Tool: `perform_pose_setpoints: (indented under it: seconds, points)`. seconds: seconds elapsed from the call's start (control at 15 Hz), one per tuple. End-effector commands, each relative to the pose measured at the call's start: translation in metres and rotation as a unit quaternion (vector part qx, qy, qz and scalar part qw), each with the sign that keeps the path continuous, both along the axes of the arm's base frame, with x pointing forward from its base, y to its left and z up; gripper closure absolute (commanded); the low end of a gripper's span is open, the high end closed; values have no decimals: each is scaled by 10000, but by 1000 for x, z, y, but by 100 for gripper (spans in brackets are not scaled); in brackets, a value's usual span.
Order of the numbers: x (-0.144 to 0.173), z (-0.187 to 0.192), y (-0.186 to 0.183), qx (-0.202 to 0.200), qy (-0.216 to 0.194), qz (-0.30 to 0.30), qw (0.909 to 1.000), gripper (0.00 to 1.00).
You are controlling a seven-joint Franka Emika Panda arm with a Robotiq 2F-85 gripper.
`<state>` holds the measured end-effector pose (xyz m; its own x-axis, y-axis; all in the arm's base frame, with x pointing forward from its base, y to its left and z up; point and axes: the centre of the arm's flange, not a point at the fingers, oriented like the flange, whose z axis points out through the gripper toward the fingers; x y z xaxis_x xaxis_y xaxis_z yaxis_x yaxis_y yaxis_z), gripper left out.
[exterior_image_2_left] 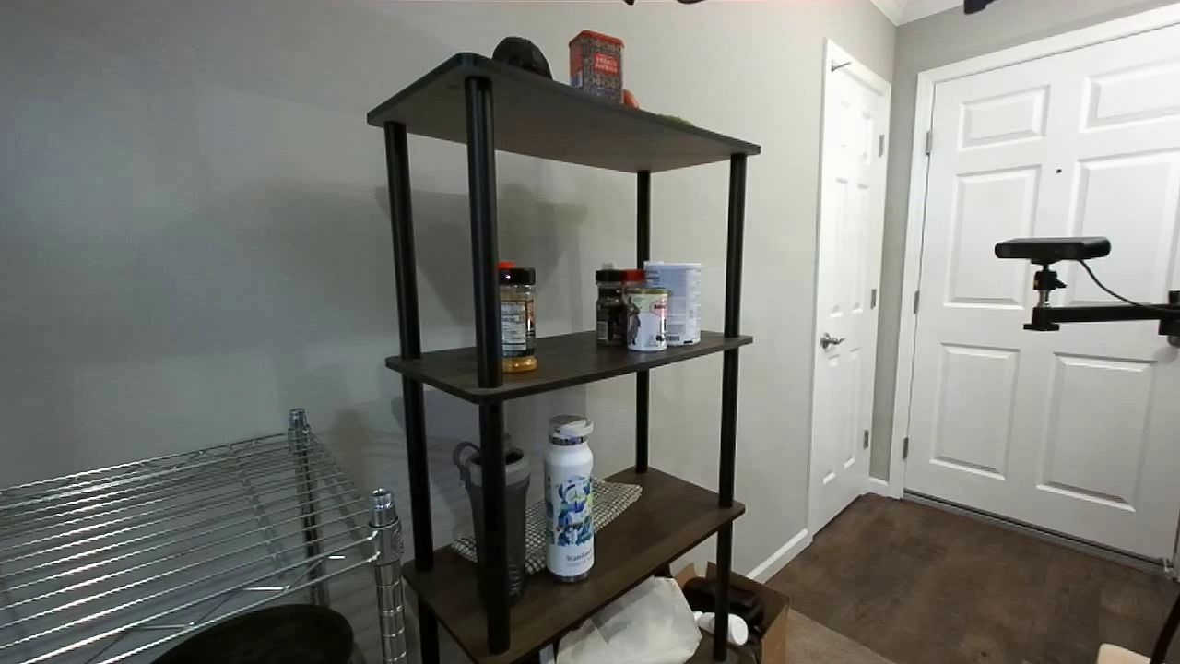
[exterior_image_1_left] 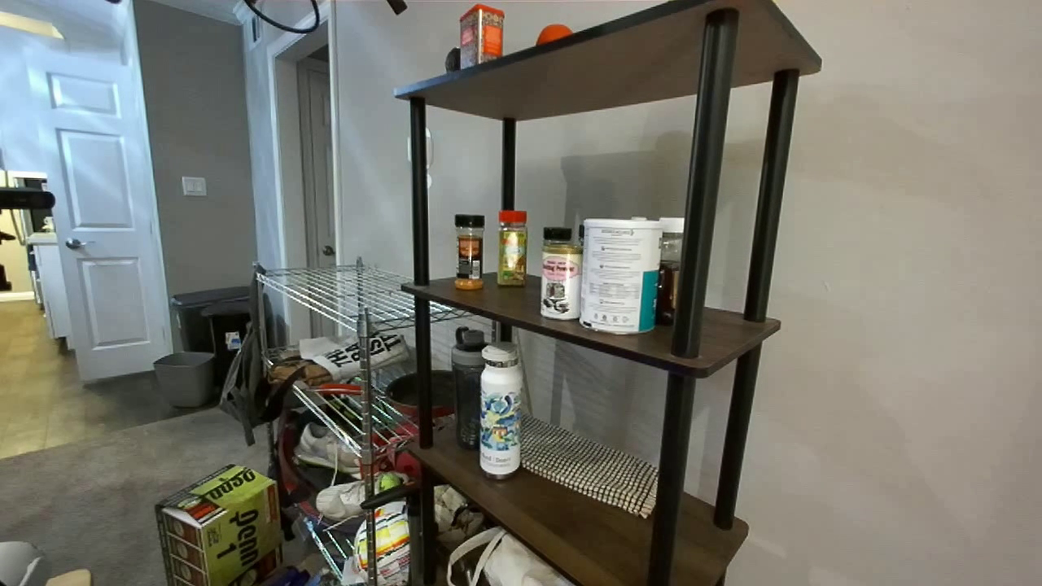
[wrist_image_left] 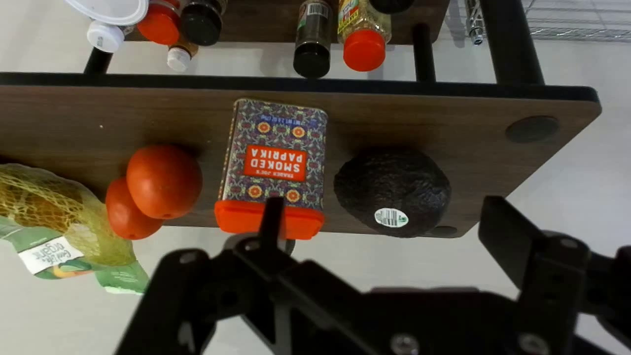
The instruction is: Shift the container with the lid to the bottom shelf
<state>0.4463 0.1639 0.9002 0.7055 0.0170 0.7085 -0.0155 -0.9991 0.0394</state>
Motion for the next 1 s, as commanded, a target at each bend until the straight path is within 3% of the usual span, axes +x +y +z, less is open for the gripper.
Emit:
perform_pose_setpoints:
  seconds: [0.0, 0.53, 0.93]
  points:
    - [14, 5, 1, 93, 129, -330, 9993, 0]
    - [51, -9, 5, 231, 377, -640, 9970, 0]
    - [41, -2, -38, 589, 405, -1483, 9864, 0]
